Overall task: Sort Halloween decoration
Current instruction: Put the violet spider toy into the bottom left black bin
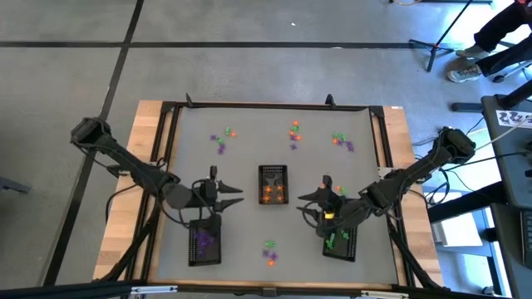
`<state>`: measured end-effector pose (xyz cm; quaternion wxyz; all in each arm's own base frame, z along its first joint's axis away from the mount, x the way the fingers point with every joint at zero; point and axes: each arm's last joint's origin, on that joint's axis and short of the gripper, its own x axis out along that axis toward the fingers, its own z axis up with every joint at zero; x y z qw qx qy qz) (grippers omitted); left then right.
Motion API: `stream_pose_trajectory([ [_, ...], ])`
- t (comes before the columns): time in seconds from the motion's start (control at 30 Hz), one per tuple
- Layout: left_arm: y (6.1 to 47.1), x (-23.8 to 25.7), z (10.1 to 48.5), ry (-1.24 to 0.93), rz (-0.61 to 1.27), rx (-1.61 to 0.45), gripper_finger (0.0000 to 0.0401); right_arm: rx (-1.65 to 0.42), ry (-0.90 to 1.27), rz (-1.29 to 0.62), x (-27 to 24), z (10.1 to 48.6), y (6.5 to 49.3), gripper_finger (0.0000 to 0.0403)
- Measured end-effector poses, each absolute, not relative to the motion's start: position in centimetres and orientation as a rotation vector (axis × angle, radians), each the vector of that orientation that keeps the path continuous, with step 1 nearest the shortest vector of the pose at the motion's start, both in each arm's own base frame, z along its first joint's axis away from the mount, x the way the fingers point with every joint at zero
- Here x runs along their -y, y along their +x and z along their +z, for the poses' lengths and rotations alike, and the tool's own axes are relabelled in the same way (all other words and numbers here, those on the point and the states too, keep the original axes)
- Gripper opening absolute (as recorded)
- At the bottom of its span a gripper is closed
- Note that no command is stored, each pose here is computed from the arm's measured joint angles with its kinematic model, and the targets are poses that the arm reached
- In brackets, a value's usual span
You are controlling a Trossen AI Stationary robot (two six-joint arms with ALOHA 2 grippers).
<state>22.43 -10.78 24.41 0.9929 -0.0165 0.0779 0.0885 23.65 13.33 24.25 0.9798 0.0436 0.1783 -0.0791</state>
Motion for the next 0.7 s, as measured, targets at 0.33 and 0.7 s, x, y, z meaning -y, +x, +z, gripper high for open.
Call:
stream_pose_trajectory([
  [0.33, 23.3, 8.6, 23.3, -0.098, 0.289, -0.23, 0.0099, -0.266, 0.121, -0.393, -10.6, 24.8, 24.9, 0.0145],
  [0.7, 23.3, 8.1, 22.9, -0.114, 0.322, -0.265, 0.0099, -0.36, 0.2, -0.601, -6.5, 23.4, 25.5, 0.0145],
])
